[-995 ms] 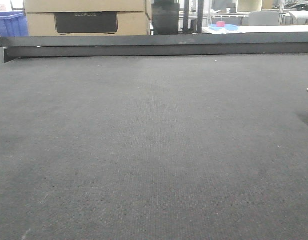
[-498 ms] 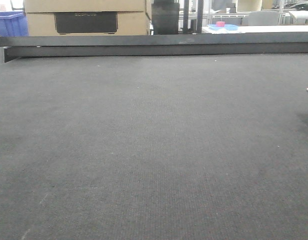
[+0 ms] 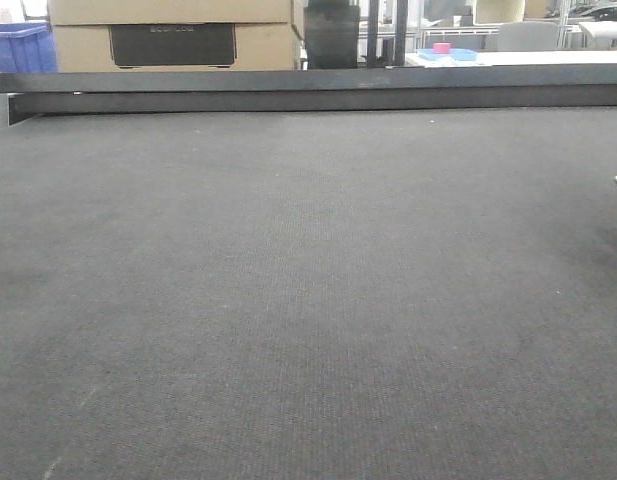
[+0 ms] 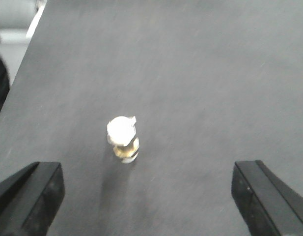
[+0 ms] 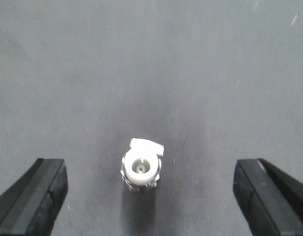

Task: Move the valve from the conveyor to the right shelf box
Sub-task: 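Close the right gripper around one valve body, then descend the left gripper onto the second valve and close it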

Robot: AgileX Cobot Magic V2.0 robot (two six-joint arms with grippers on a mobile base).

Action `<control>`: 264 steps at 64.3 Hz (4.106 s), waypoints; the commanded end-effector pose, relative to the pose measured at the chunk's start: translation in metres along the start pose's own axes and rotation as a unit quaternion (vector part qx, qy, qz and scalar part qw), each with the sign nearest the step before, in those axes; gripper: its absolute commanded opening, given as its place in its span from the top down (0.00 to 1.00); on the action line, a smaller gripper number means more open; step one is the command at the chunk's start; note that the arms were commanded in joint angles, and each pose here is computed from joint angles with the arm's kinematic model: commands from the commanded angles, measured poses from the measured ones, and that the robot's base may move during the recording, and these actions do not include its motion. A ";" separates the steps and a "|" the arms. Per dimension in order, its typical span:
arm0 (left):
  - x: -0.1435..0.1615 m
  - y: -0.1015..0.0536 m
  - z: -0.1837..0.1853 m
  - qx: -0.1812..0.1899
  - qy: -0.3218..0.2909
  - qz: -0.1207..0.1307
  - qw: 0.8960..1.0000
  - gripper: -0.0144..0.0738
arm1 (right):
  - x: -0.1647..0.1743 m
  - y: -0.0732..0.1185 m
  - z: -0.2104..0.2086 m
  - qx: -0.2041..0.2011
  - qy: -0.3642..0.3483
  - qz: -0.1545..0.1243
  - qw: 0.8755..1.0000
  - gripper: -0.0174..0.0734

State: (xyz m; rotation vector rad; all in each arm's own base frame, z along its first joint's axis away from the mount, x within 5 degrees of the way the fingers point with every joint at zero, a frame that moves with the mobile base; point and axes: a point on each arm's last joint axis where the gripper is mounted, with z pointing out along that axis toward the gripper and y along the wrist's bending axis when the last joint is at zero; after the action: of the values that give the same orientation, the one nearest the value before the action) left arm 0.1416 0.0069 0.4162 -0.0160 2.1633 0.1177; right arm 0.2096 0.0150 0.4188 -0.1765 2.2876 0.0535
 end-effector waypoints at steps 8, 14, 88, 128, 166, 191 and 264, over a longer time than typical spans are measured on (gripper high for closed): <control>-0.001 -0.003 0.031 -0.003 0.077 0.000 0.997 0.16 | -0.006 -0.004 0.050 -0.004 0.084 -0.019 0.996 0.18; 0.001 -0.003 0.049 -0.003 0.118 -0.004 0.993 0.16 | -0.004 -0.006 0.076 -0.009 0.122 -0.022 0.992 0.18; 0.005 -0.005 0.077 -0.004 0.179 -0.002 0.984 0.16 | 0.040 -0.011 0.221 -0.030 0.306 -0.012 0.951 0.99; -0.045 0.039 0.163 0.023 0.273 0.026 0.961 0.16 | 0.041 -0.004 0.164 -0.038 0.215 0.009 0.976 0.98; -0.003 0.042 0.286 0.036 0.347 0.020 0.937 0.16 | 0.037 -0.002 0.156 -0.042 0.201 0.014 0.978 0.98; 0.008 0.038 0.302 0.053 0.361 0.003 0.931 0.16 | 0.037 -0.002 0.156 -0.041 0.198 0.014 0.979 0.98; -0.086 0.002 0.134 0.075 0.141 0.034 0.987 0.96 | -0.025 -0.001 0.056 -0.028 0.018 -0.002 0.999 0.98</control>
State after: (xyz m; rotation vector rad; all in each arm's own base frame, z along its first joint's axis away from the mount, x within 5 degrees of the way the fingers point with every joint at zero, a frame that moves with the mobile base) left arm 0.3177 0.0260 0.3826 0.1346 2.5613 -0.0036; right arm 0.2747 0.0231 0.3695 -0.2067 2.4368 0.1284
